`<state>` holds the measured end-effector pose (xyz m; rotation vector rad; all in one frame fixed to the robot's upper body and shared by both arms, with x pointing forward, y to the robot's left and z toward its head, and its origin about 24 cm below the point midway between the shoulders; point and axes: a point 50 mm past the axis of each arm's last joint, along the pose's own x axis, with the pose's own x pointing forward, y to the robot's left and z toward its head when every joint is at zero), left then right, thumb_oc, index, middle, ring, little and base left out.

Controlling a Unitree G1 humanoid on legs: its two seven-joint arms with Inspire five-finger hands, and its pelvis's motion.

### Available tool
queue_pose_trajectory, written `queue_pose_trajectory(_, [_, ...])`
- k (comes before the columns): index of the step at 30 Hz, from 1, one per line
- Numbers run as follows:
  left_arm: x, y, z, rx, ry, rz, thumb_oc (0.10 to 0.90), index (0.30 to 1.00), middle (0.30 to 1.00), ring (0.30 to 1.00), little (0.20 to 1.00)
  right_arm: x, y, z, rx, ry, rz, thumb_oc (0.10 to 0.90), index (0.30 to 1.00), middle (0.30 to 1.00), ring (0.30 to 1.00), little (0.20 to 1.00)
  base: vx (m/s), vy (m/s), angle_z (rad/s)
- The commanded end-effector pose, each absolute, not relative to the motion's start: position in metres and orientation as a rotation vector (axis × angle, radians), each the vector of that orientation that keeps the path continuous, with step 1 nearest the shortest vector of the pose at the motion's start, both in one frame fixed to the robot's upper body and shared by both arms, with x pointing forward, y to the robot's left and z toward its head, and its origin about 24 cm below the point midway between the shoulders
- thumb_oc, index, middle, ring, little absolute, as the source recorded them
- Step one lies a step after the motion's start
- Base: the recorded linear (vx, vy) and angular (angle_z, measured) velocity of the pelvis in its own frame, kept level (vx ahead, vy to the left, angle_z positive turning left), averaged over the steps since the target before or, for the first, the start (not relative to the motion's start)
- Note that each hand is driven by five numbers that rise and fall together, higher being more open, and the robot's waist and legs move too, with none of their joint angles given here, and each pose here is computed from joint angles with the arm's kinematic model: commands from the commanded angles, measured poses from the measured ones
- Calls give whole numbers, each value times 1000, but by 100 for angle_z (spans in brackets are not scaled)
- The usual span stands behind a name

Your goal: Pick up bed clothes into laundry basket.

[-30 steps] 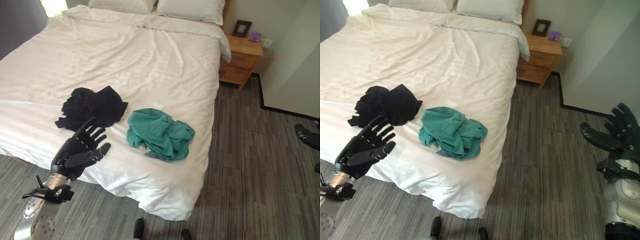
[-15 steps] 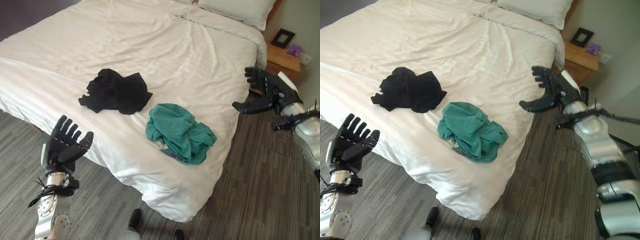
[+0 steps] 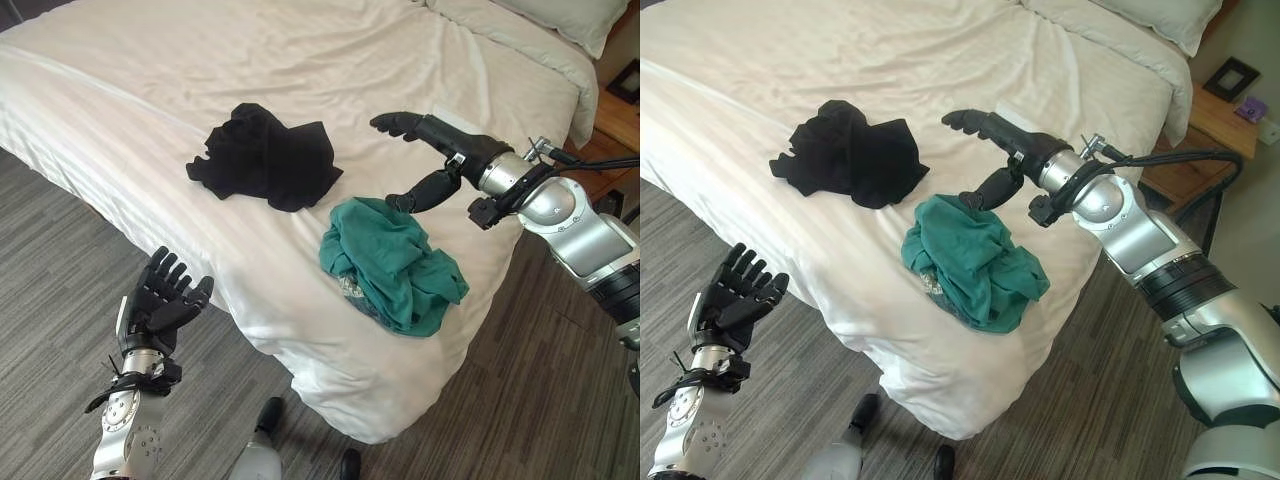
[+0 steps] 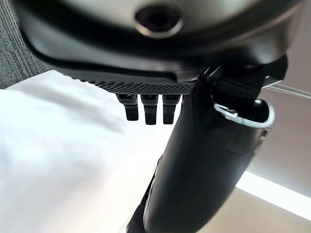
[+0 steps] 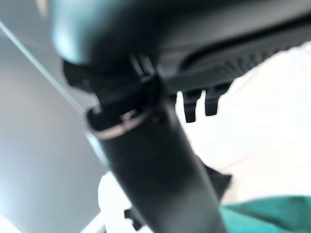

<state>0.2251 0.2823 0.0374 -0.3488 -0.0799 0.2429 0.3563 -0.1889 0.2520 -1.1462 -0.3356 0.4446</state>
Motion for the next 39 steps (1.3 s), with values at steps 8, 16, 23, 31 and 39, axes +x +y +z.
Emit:
queue_pose_trajectory(8, [225, 307, 60, -316, -206, 271, 800, 900, 900, 900, 900, 359, -231, 256, -1670, -124, 395, 800, 900, 900, 900, 900, 24, -2, 5])
queue_pose_trajectory(16, [234, 296, 54, -380, -214, 316, 800, 900, 900, 900, 900, 343, -188, 94, -1621, 43, 731, 800, 900, 900, 900, 900, 22, 0, 3])
queue_pose_trajectory(23, [217, 326, 54, -422, -277, 542, 800, 900, 900, 900, 900, 302, -173, 27, -1291, 125, 750, 400, 300, 300, 300, 300, 24, 36, -6])
queue_pose_trajectory(31, [212, 329, 63, -387, -325, 579, 800, 900, 900, 900, 900, 247, -231, -22, -997, 388, 478, 400, 300, 300, 300, 300, 11, 44, 3])
queue_pose_trajectory(39, [215, 331, 84, -334, -406, 579, 800, 900, 900, 900, 900, 177, -321, -35, -709, 569, -92, 400, 300, 300, 300, 300, 5, 70, -10])
